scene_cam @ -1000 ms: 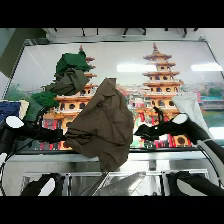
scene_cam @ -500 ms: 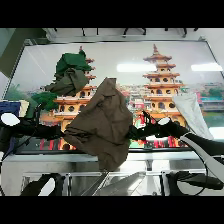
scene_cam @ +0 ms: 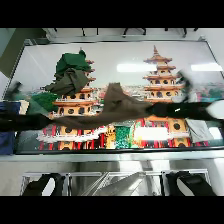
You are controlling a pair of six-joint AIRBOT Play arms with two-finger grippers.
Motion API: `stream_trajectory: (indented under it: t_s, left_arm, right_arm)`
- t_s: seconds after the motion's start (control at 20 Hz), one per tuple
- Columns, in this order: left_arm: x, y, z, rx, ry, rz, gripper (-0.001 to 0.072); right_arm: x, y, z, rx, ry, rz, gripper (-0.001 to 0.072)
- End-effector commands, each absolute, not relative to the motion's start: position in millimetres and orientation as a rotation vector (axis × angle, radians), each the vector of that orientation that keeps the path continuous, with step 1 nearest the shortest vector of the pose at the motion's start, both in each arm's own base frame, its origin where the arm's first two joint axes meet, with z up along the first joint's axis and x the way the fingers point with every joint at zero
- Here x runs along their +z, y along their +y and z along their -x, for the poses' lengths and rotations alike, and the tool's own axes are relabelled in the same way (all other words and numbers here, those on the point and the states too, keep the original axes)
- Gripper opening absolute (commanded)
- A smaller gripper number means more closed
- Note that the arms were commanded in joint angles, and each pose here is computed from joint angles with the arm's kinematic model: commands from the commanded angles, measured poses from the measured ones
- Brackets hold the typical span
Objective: Fold the shirts.
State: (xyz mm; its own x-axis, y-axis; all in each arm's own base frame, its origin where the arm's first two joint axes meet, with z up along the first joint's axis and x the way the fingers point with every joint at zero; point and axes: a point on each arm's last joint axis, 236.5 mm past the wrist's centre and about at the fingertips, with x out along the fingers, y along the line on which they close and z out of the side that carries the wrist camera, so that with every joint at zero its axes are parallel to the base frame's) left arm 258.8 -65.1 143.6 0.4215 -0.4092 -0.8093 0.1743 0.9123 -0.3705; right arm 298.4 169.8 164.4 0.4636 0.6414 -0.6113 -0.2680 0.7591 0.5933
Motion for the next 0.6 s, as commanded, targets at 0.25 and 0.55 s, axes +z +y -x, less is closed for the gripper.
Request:
stream_trajectory:
  t_s: [0.25, 0.55]
  left_arm:
    - [441, -70, -220, -0.319, 0.352, -0.009, 0.0014]
    - [502, -75, -203, -0.317, 0.21, -0.068, 0.0014]
  right_arm:
    - [420, 134, -236, 0.559, 0.373, -0.194, 0.0017]
    - [494, 132, -198, 0.582, 0.19, -0.128, 0.0017]
